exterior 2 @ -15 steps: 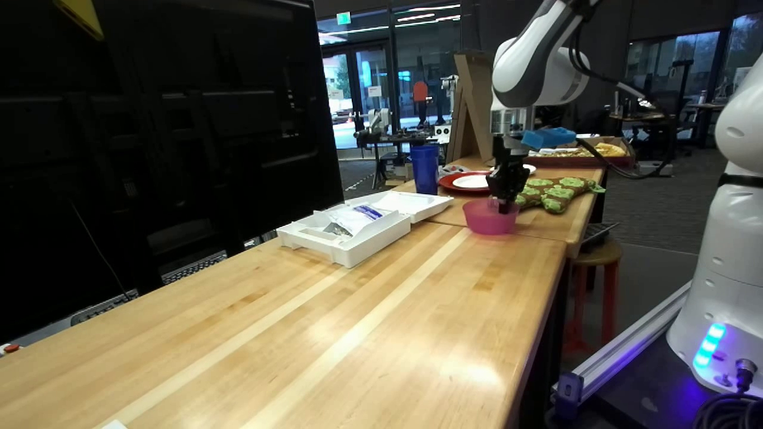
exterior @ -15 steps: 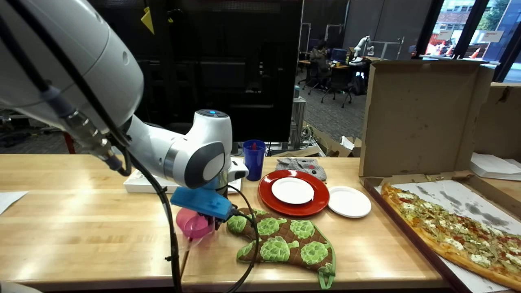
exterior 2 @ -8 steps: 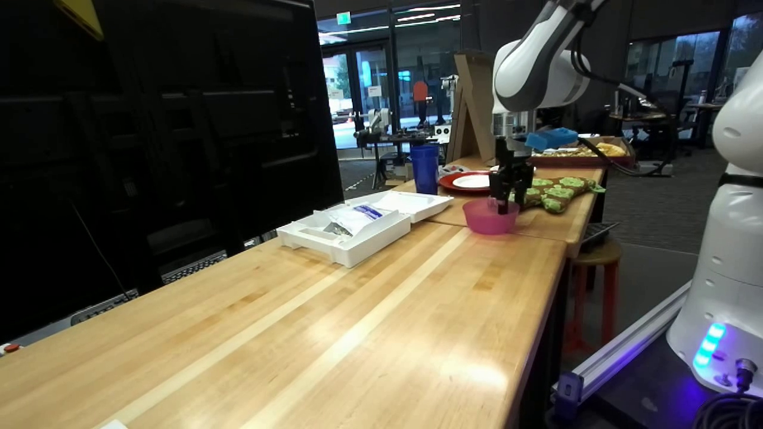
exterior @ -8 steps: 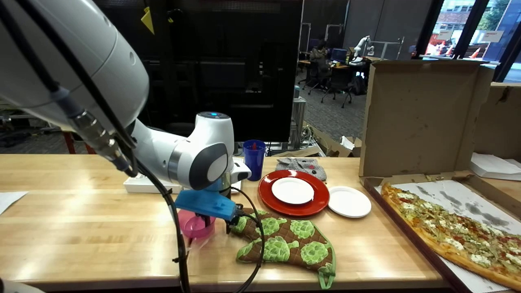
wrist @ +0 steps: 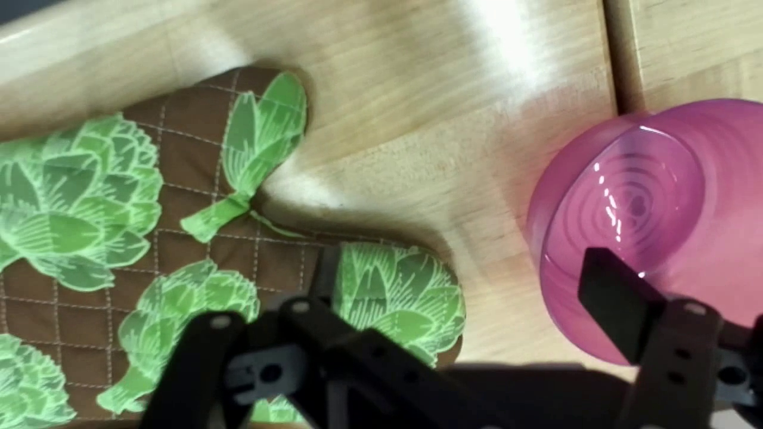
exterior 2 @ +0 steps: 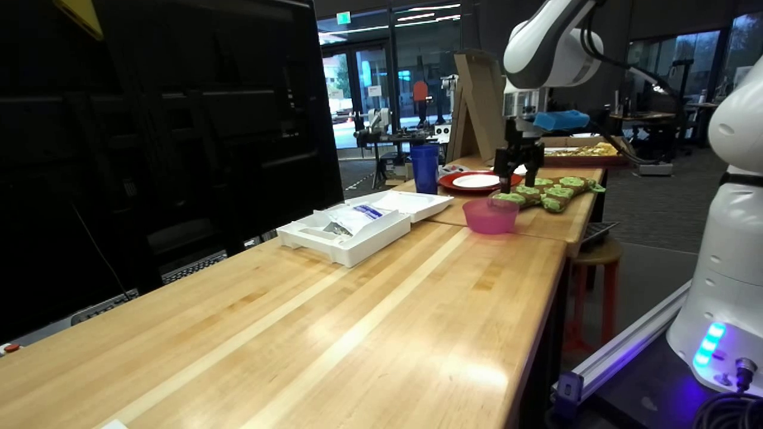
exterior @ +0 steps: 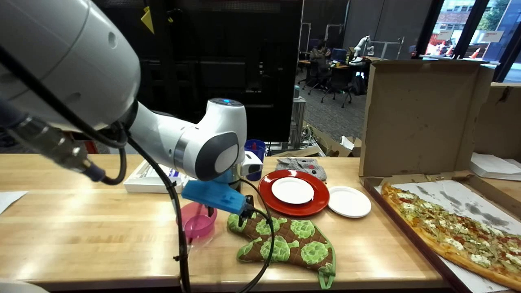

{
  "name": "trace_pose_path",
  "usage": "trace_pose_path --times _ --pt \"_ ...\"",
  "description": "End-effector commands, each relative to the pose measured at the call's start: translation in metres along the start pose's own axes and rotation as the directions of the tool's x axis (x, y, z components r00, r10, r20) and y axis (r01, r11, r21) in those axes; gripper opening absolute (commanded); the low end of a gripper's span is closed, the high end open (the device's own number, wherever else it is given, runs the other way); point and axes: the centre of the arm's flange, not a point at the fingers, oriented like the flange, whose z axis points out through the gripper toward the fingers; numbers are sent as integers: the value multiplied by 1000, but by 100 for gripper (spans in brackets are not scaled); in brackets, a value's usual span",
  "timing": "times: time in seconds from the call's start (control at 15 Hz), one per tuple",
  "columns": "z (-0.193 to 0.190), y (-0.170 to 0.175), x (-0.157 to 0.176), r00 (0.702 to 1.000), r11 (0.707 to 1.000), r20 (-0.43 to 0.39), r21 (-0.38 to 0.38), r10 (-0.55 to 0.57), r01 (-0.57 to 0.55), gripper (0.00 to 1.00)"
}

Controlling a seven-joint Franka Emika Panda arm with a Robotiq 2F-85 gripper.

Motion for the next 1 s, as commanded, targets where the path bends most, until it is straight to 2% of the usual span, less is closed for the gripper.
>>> trace_pose_path --times 0.0,0.13,0.33,0.53,0.8,0.93 --pt "-46 22 -17 997 996 -70 78 39 -34 100" --pt "-61 41 -11 985 985 -111 125 132 -118 100" --pt "-71 73 9 945 948 -147 172 293 -268 100" --pt "-73 98 31 877 890 -183 206 444 -408 100" --pt "-70 114 66 765 794 -222 240 605 -558 100" --pt "-66 117 89 722 746 -199 254 663 -615 100"
